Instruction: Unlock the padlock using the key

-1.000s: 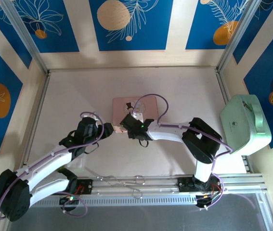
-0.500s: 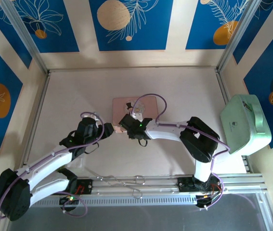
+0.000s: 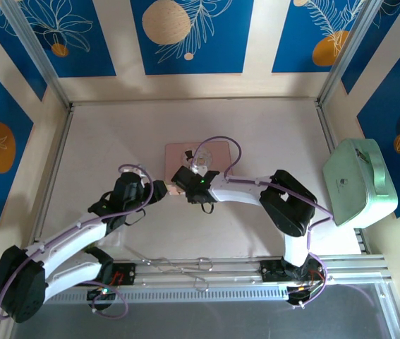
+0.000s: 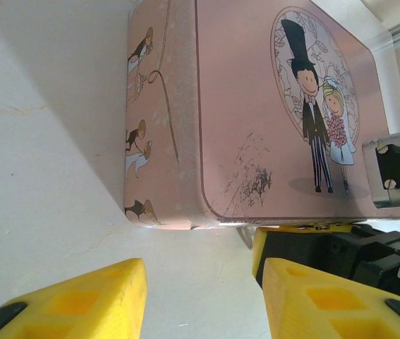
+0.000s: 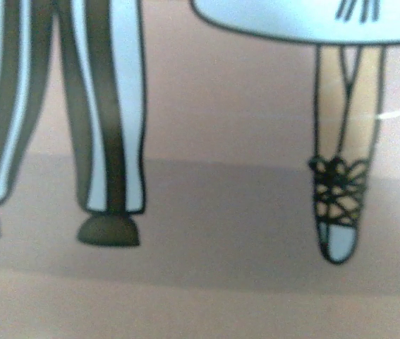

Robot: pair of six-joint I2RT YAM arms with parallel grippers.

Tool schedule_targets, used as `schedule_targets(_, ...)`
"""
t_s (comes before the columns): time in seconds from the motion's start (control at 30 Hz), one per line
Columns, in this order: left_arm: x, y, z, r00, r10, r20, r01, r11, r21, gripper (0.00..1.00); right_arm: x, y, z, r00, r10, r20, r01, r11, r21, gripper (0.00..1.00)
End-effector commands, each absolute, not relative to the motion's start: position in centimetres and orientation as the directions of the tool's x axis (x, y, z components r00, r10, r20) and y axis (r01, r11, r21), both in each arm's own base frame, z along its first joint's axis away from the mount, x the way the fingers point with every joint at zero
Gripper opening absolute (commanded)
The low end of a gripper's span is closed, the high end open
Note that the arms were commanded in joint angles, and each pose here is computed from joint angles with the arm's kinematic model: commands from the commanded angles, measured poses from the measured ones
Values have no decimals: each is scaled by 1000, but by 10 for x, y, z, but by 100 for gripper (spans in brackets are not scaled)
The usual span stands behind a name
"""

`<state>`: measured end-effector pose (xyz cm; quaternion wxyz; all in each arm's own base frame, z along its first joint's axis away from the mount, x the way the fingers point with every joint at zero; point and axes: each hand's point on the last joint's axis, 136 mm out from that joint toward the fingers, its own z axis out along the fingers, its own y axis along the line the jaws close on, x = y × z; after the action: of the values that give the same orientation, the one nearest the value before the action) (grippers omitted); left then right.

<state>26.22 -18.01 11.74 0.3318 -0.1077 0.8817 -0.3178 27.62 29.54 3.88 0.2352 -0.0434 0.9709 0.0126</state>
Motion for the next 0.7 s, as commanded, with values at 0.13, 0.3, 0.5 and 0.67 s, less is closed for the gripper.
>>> schedule_targets(0.13,259,-184,112,-770,-404,-495,17,761,-648,47,281,292,40,-885,-61,-462,-51,998,-33,34)
schedule_targets(0.3,258,-184,109,-773,-403,-490,15,761,-649,47,282,294,41,-886,-61,-460,-54,998,-28,33)
schedule_targets(0.5,259,-184,110,-770,-406,-492,17,758,-652,47,281,295,39,-892,-67,-447,-57,998,-37,27)
schedule_targets(0.67,258,-186,109,-772,-408,-488,20,751,-660,47,280,293,39,-900,-65,-431,-51,998,-43,23)
